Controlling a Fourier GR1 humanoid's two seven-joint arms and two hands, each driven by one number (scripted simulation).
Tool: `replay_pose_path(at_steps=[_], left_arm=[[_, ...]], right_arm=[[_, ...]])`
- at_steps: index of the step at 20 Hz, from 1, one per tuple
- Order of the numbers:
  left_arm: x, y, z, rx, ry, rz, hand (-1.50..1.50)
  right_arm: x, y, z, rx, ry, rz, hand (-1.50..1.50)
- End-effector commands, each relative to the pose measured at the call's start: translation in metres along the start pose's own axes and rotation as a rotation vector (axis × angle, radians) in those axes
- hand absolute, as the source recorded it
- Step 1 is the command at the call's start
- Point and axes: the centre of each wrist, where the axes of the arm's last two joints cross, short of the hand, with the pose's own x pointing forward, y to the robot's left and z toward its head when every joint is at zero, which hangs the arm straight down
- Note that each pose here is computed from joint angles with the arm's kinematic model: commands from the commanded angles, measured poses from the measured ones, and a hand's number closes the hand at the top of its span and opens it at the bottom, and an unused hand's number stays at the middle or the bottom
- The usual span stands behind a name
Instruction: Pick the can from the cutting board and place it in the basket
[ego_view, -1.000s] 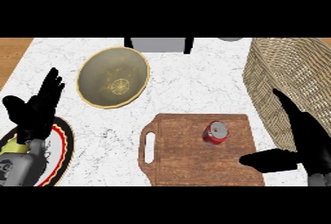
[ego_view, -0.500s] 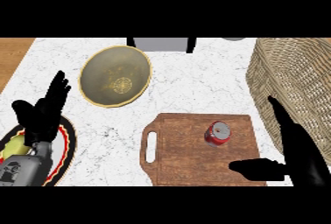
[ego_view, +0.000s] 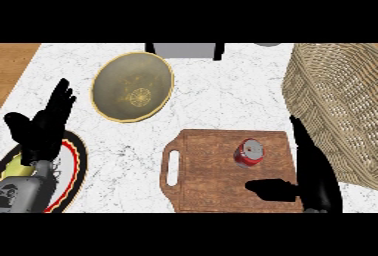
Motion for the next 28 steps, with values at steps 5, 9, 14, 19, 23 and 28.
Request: replay_pose_path(at_steps=[5, 9, 14, 19, 23, 28], left_arm=[[0.003, 0.011, 0.005, -0.020, -0.012, 0.006, 0.00], [0.012, 0.006, -0.010, 0.000, 0.005, -0.011, 0.00], [0.005, -0.017, -0.006, -0.002, 0.007, -0.002, 0.00], [-0.007, 0.015, 0.005, -0.003, -0.003, 0.004, 0.00], [-0.008, 0.007, 0.001, 0.011, 0.005, 0.007, 0.00], [0.012, 0.000, 0.002, 0.006, -0.005, -0.017, 0.00]], right_arm=[[-0.007, 0.023, 0.003, -0.050, -0.003, -0.001, -1.50], [-0.023, 0.028, 0.005, -0.017, -0.013, -0.009, -1.50], [0.002, 0.035, 0.001, -0.025, -0.027, -0.038, -1.50], [0.009, 0.057, 0.001, -0.031, 0.011, -0.002, -1.50], [-0.015, 0.057, -0.033, -0.028, 0.043, 0.048, -1.50], [-0.015, 0.058, -0.023, -0.026, 0.055, 0.053, -1.50]])
